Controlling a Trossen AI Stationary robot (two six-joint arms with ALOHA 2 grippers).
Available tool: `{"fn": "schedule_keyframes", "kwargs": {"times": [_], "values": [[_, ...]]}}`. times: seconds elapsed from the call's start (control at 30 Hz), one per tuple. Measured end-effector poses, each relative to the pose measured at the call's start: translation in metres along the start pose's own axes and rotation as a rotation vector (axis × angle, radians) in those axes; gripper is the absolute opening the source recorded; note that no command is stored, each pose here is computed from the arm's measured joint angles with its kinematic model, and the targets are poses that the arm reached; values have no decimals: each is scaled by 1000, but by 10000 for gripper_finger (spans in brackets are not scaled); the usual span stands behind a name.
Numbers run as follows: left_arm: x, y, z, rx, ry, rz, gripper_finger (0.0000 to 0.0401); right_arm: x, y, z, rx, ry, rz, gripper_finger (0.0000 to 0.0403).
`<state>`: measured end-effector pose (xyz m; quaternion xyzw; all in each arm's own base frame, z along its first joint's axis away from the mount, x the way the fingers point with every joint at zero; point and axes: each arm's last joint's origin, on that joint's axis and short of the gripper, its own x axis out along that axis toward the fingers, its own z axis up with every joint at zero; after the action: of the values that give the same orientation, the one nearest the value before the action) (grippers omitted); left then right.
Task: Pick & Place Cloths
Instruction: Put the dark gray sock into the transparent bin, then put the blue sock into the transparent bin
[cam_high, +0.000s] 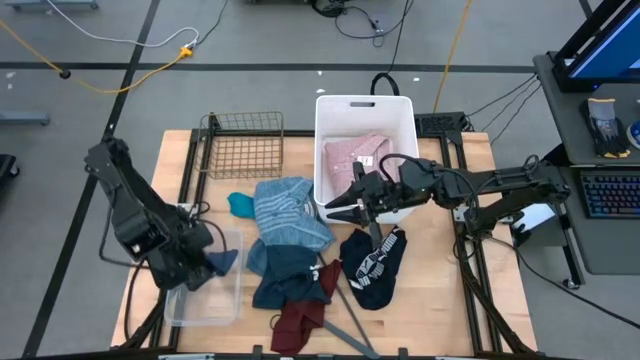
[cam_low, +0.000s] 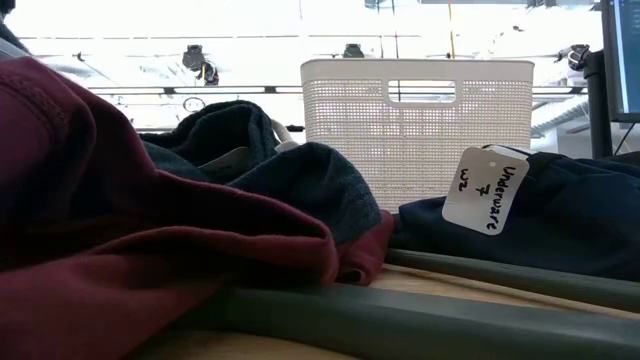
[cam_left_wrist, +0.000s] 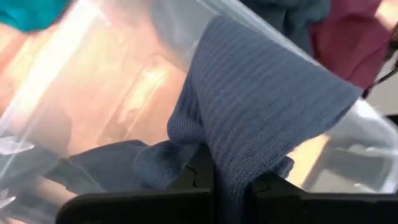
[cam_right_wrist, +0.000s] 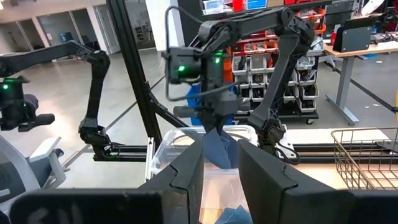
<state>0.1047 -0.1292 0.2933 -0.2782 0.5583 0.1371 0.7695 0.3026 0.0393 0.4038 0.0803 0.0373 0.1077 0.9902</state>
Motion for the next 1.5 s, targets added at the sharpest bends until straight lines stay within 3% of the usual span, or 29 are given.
{"fn": "schedule_keyframes", "kwargs": {"times": [0.4, 0.67, 1.03, 1.3, 1.4, 1.5], "values": [[41, -25, -11, 98, 26, 190, 20, 0, 0, 1, 0, -7, 2, 88], [58, -33, -16, 76, 105, 266, 80, 0, 0, 1, 0, -7, 5, 88], [59, -33, -17, -28, 116, 273, 193, 0, 0, 1, 0, -5, 9, 88], [42, -32, -12, -125, 348, 189, 240, 0, 2, -1, 2, 19, 59, 88], [20, -35, -5, -153, 300, 93, 241, -4, 1, -4, -14, 69, 48, 88], [-8, -39, 5, -167, 168, -18, 241, -12, 2, -3, -36, 95, 28, 88]]}}
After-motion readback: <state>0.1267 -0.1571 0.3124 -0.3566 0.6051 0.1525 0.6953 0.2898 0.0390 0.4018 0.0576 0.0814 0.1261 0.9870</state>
